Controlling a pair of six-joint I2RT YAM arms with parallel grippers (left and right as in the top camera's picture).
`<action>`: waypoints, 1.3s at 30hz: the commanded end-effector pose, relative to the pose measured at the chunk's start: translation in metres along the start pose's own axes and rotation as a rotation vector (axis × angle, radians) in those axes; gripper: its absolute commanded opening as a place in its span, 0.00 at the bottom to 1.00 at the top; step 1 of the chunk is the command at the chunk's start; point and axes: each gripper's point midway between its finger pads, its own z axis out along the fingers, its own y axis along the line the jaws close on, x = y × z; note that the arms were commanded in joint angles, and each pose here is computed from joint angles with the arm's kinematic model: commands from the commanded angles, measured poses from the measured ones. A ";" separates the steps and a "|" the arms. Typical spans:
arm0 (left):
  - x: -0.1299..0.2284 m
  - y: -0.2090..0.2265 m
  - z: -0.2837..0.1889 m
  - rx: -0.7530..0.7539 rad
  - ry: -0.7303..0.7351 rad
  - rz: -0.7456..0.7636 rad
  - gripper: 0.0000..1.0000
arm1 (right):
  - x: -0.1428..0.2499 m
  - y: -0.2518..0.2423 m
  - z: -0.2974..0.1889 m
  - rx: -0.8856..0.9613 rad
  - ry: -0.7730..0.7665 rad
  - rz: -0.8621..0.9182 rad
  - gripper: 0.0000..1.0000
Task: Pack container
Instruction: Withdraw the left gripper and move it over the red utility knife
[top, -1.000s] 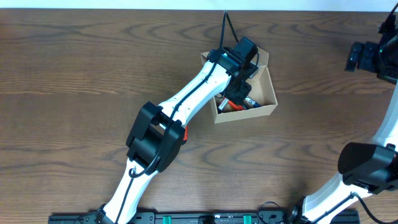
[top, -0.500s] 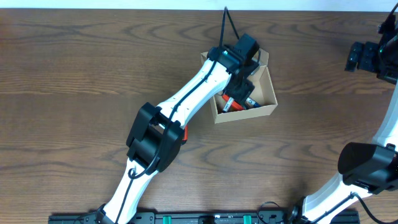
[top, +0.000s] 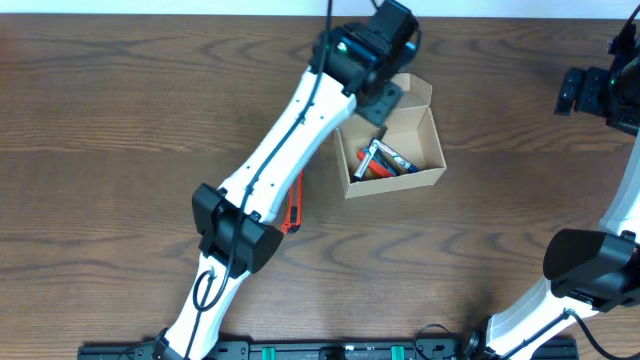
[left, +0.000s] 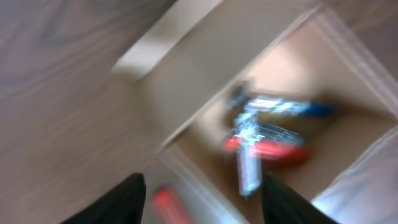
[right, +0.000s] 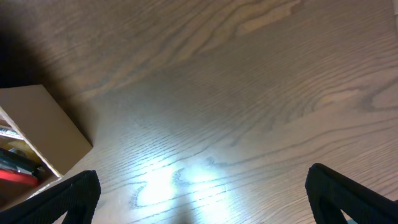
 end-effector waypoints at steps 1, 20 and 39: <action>0.016 0.074 -0.032 -0.264 0.020 -0.128 0.59 | -0.001 -0.002 -0.009 -0.003 -0.027 0.016 0.99; 0.074 0.106 -0.146 -0.217 -0.028 -0.512 0.66 | -0.001 -0.002 -0.009 -0.003 -0.027 0.016 0.99; 0.127 0.068 -0.119 -0.283 0.106 -0.436 0.63 | -0.001 -0.002 -0.009 -0.003 -0.027 0.016 0.99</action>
